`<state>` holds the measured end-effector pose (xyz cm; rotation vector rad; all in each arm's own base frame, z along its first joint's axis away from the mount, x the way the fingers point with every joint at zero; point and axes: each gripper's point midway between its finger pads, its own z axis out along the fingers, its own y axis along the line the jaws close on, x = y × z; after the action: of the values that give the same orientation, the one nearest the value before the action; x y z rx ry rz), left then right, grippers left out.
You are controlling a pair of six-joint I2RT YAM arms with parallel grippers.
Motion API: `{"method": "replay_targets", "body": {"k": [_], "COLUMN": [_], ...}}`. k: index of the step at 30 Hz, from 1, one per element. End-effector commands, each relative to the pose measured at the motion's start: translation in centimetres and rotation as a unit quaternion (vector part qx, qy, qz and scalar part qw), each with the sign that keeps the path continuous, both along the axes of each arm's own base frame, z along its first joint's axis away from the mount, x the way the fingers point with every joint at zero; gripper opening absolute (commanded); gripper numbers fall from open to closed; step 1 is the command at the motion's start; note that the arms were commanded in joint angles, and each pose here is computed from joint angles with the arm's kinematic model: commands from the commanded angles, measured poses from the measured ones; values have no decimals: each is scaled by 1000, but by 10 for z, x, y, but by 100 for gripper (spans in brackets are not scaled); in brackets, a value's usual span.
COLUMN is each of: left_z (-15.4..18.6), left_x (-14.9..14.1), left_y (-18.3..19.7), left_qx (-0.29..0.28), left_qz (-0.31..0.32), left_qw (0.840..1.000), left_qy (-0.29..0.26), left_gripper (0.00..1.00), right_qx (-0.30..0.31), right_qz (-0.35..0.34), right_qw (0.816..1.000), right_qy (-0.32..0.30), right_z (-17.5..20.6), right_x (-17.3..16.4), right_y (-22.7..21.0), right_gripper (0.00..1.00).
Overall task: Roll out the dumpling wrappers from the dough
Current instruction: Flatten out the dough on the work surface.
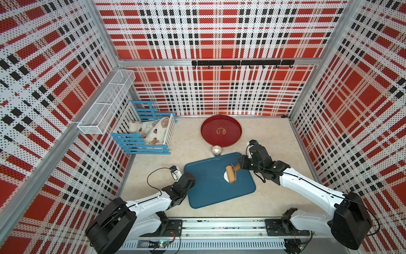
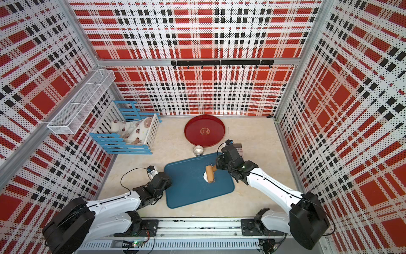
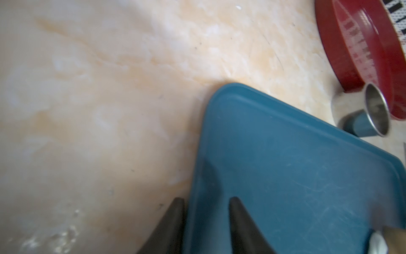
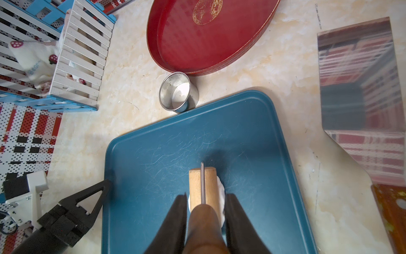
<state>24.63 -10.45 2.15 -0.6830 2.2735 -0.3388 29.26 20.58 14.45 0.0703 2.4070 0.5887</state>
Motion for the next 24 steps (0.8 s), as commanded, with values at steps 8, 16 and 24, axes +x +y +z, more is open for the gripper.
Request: {"method": "replay_targets", "body": {"k": [8, 16, 24], "left_z": [-3, -3, 0], "left_x": [11, 20, 26], "left_y": [-1, 6, 5], "left_qx": [0, 17, 19], "left_qz": [-15, -16, -24], "left_qw": [1000, 1000, 999], "left_qy": [8, 12, 7], "left_gripper": [1, 0, 0], "right_qx": [-83, -108, -76], "right_qz": [11, -20, 21], "right_qw": [991, 991, 992], "right_qy": [103, 75, 96], "right_z": [-62, -46, -62], "right_x": [-39, -31, -43], "right_y": [-17, -51, -14], "right_gripper": [0, 0, 0]}}
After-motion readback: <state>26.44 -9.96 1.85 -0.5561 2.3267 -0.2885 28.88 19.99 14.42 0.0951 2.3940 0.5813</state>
